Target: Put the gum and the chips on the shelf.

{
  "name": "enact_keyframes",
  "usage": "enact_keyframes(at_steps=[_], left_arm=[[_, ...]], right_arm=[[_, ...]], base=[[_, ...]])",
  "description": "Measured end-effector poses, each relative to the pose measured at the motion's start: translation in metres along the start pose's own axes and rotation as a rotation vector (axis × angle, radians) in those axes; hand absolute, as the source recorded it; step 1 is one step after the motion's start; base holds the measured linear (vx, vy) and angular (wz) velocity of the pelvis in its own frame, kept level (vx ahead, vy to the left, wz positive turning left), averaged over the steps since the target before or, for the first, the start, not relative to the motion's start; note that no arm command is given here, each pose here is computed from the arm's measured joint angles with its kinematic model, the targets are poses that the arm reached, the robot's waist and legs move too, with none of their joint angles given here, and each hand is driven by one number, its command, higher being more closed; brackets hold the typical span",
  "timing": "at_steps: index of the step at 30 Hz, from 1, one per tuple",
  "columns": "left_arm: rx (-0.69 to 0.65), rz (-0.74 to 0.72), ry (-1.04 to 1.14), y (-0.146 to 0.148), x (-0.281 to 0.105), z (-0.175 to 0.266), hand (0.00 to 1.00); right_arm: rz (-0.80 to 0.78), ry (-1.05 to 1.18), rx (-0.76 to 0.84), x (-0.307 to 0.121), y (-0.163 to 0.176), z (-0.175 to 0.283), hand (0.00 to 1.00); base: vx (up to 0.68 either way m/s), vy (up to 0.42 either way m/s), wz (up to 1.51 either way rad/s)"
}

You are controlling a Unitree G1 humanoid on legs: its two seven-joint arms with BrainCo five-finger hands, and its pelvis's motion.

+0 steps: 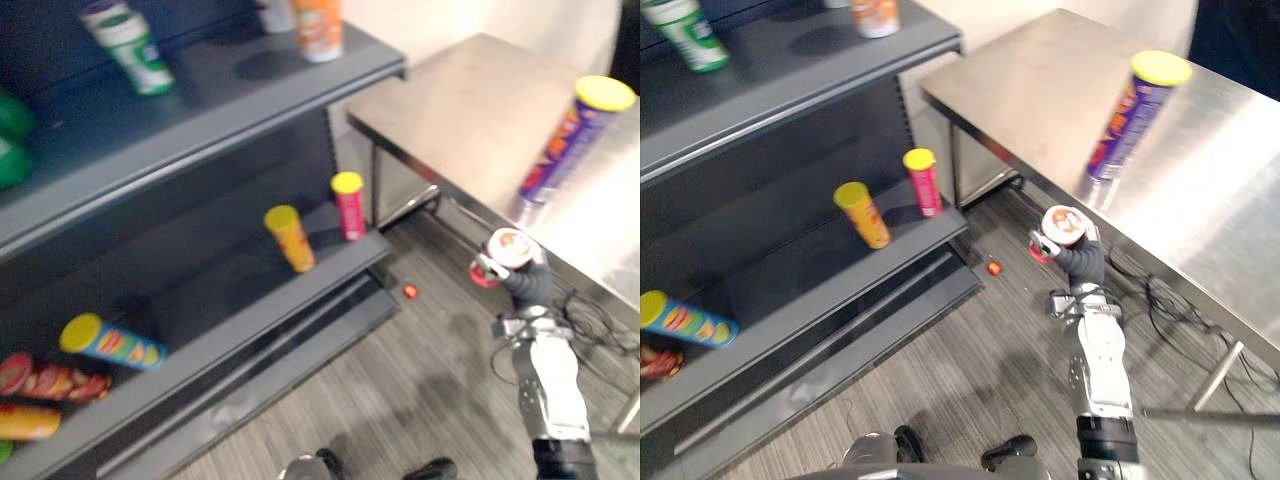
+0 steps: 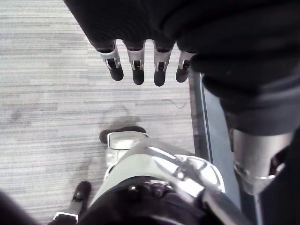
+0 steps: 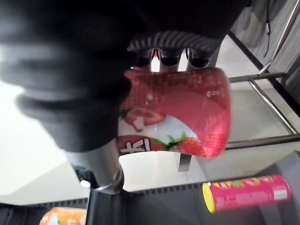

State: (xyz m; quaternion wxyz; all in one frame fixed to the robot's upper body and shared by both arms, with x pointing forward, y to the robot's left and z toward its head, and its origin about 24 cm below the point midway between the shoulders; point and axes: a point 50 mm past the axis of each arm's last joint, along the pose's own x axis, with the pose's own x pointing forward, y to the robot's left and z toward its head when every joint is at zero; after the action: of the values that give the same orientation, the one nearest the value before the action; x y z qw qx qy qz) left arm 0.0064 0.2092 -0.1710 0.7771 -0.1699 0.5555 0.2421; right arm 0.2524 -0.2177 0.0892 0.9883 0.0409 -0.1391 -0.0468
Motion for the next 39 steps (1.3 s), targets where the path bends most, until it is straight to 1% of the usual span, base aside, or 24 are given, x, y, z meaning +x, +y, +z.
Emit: enact_keyframes(at_steps=[2, 6, 10, 15, 19, 26, 27, 30, 32, 34, 35, 39], left_arm=[[0.028, -0.008, 0.001, -0.002, 0.001, 0.001, 0.00], [0.021, 0.006, 0.024, 0.001, 0.001, -0.002, 0.00], [0.027, 0.024, 0.019, 0.006, 0.001, 0.001, 0.00], [0.011, 0.042, 0.008, 0.010, 0.001, 0.004, 0.00], [-0.032, 0.050, -0.001, 0.013, 0.000, 0.005, 0.00], [-0.035, 0.020, -0.042, 0.007, 0.002, 0.016, 0.00], [-0.067, 0.020, -0.049, 0.007, 0.002, 0.017, 0.00], [-0.106, 0.021, -0.067, 0.007, 0.002, 0.020, 0.00], [-0.095, 0.018, -0.081, 0.007, 0.002, 0.023, 0.00], [-0.035, -0.012, -0.115, 0.001, 0.004, 0.036, 0.00], [-0.028, -0.014, -0.127, 0.000, 0.005, 0.040, 0.00], [0.009, -0.027, -0.167, -0.006, 0.007, 0.054, 0.00]], right_arm=[[-0.022, 0.005, -0.009, -0.001, -0.005, 0.000, 1.00], [-0.077, 0.005, 0.009, -0.004, -0.010, -0.001, 1.00], [-0.088, 0.012, -0.023, -0.004, -0.011, -0.002, 1.00], [-0.089, 0.019, -0.020, -0.004, -0.010, -0.004, 1.00], [-0.050, 0.021, -0.012, -0.002, -0.001, -0.005, 1.00], [0.039, 0.038, 0.010, 0.010, 0.019, -0.011, 1.00], [0.061, 0.045, 0.016, 0.014, 0.025, -0.013, 1.00], [0.101, 0.048, 0.023, 0.017, 0.036, -0.014, 1.00], [0.132, 0.048, 0.025, 0.017, 0.042, -0.014, 1.00], [0.167, 0.051, 0.029, 0.016, 0.047, -0.015, 1.00], [0.166, 0.052, 0.030, 0.015, 0.047, -0.015, 1.00], [0.117, 0.049, 0.017, -0.003, 0.033, -0.012, 1.00]], base=[[-0.09, 0.182, 0.76], [-0.10, 0.133, 0.33], [-0.05, 0.097, 0.18], [-0.06, 0.059, 0.15], [-0.03, 0.014, 0.04], [0.01, -0.011, -0.01], [0.03, 0.008, 0.15], [0.04, 0.069, 0.33], [0.08, 0.169, 0.86], [0.08, 0.095, 1.05], [0.04, 0.000, 1.67], [0.09, -0.040, 2.08]])
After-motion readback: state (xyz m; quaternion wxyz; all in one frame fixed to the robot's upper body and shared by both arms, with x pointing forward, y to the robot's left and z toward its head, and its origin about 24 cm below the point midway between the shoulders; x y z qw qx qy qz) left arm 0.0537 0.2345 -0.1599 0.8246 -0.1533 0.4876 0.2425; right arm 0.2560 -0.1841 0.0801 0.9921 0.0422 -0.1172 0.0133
